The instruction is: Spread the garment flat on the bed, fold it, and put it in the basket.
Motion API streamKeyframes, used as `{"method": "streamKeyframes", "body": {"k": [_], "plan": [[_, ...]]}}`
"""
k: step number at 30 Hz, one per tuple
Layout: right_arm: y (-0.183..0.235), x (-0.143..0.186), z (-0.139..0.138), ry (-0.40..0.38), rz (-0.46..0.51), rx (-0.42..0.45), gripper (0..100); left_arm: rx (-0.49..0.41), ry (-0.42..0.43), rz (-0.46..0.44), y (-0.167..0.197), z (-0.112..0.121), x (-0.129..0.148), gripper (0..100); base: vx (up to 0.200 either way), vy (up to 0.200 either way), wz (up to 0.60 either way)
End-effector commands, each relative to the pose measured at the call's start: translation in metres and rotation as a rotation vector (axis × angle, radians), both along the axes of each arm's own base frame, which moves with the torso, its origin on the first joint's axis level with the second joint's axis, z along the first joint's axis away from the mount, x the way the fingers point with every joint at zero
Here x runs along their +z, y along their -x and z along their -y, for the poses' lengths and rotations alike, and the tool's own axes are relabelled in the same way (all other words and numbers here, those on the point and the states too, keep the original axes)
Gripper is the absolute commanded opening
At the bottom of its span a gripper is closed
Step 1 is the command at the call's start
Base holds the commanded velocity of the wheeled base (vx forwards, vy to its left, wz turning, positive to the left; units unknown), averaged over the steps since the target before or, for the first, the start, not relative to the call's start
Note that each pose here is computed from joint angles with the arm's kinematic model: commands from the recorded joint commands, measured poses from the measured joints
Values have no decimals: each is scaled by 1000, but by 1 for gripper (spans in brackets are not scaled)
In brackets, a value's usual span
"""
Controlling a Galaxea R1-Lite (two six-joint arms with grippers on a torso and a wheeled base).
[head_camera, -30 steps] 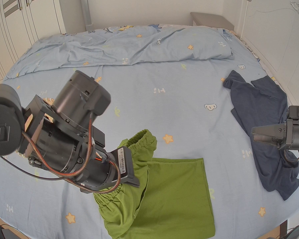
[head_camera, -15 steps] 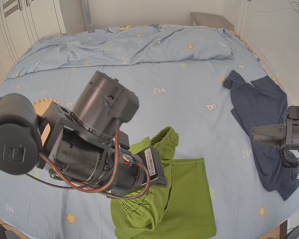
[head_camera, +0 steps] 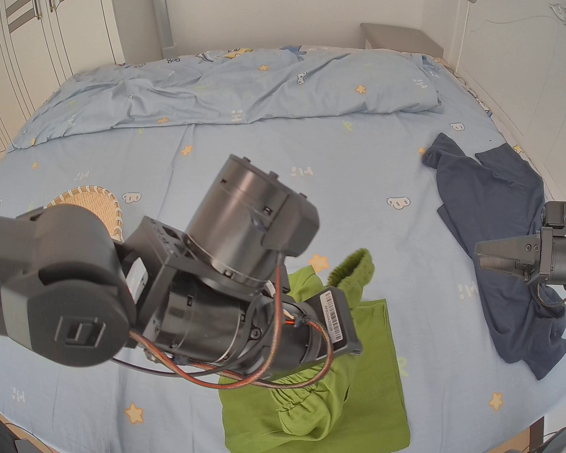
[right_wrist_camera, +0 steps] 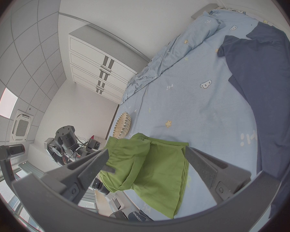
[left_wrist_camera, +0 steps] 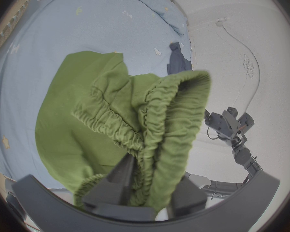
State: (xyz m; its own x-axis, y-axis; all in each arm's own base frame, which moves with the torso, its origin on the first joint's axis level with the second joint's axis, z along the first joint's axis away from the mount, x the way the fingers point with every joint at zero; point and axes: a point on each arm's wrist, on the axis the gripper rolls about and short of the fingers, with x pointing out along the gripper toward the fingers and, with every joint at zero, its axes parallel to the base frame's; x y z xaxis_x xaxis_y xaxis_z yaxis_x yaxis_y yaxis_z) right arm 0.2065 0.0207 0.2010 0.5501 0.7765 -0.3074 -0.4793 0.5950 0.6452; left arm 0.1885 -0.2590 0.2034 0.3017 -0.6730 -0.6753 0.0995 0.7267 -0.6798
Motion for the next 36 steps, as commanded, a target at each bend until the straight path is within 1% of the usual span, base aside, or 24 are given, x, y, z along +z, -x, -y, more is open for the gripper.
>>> {"method": "streamKeyframes", "body": {"k": [1, 4, 5, 7, 8, 9, 12, 15, 17, 19, 20, 21, 22, 23, 24, 26, 27, 28, 29, 32, 33, 34, 36], "plan": [[-1, 1, 1, 1, 4, -7, 100, -22, -16, -12, 2, 10, -9, 100, 0, 0, 0], [-1, 1, 1, 0, 4, -6, 100, -29, -2, -5, 1, 14, -9, 100, 0, 0, 0], [-1, 1, 1, 1, 4, -7, 100, -39, 27, 10, 3, 20, -9, 100, 0, 0, 0], [-1, 1, 1, 1, 4, -7, 100, -52, 54, 22, 5, 24, -8, 100, 0, 0, 0], [-1, 1, 1, 0, 4, -6, 100, -60, 82, 24, 6, 27, -6, 100, 0, 0, 0], [-1, 1, 1, 1, 4, -7, 100, -63, 104, 15, 6, 27, -5, 100, 0, 0, 0], [-1, 1, 1, 0, 4, -4, 100, -66, 129, -47, 5, 24, -11, 100, 0, 0, 0], [0, 0, 0, 0, 1, 4, 100, -73, 142, -70, 2, 19, -16, 100, 0, 0, 0], [0, -1, -3, 0, -5, 16, 100, -19, 141, -80, -14, 0, -22, 100, 0, 0, 0], [2, -4, -10, -1, -17, 49, 100, 23, 154, -71, -23, -18, -20, 100, 0, 0, 0], [2, -4, -10, -1, -17, 49, 100, 23, 154, -71, -23, -18, -20, 100, 0, 0, 0], [6, -8, -19, 1, -32, 98, 100, 65, 159, -39, -37, -38, -18, 100, 0, 0, 0], [8, -11, -25, 2, -44, 125, 100, 93, 145, -19, -46, -54, -22, 100, 0, 0, 0], [10, -13, -30, 4, -54, 152, 100, 104, 121, -17, -52, -68, -29, 100, 0, 0, 0], [11, -15, -33, 5, -61, 166, 100, 108, 109, -22, -54, -75, -34, 100, 0, 0, 0], [17, -18, -43, 13, -93, 221, 100, 105, 78, -36, -59, -96, -50, 100, 0, 0, 0], [18, -19, -45, 13, -100, 232, 100, 105, 74, -43, -59, -98, -53, 100, 0, 0, 0], [23, -21, -54, 23, -133, 282, 100, 105, 66, -59, -61, -111, -64, 100, 0, 0, 0], [27, -23, -60, 30, -156, 317, 100, 97, 69, -65, -60, -117, -71, 100, 0, 0, 0], [29, -34, -76, 61, -241, 396, 100, 96, 81, -43, -65, -129, -83, 100, 0, 0, 0], [29, -34, -76, 61, -241, 396, 100, 96, 81, -43, -65, -129, -83, 100, 0, 0, 0], [24, -44, -83, 82, -276, 422, 100, 93, 79, -36, -66, -131, -90, 100, 0, 0, 0], [18, -57, -95, 116, -307, 470, 100, 65, 61, -32, -66, -131, -106, 100, 0, 0, 0]]}}
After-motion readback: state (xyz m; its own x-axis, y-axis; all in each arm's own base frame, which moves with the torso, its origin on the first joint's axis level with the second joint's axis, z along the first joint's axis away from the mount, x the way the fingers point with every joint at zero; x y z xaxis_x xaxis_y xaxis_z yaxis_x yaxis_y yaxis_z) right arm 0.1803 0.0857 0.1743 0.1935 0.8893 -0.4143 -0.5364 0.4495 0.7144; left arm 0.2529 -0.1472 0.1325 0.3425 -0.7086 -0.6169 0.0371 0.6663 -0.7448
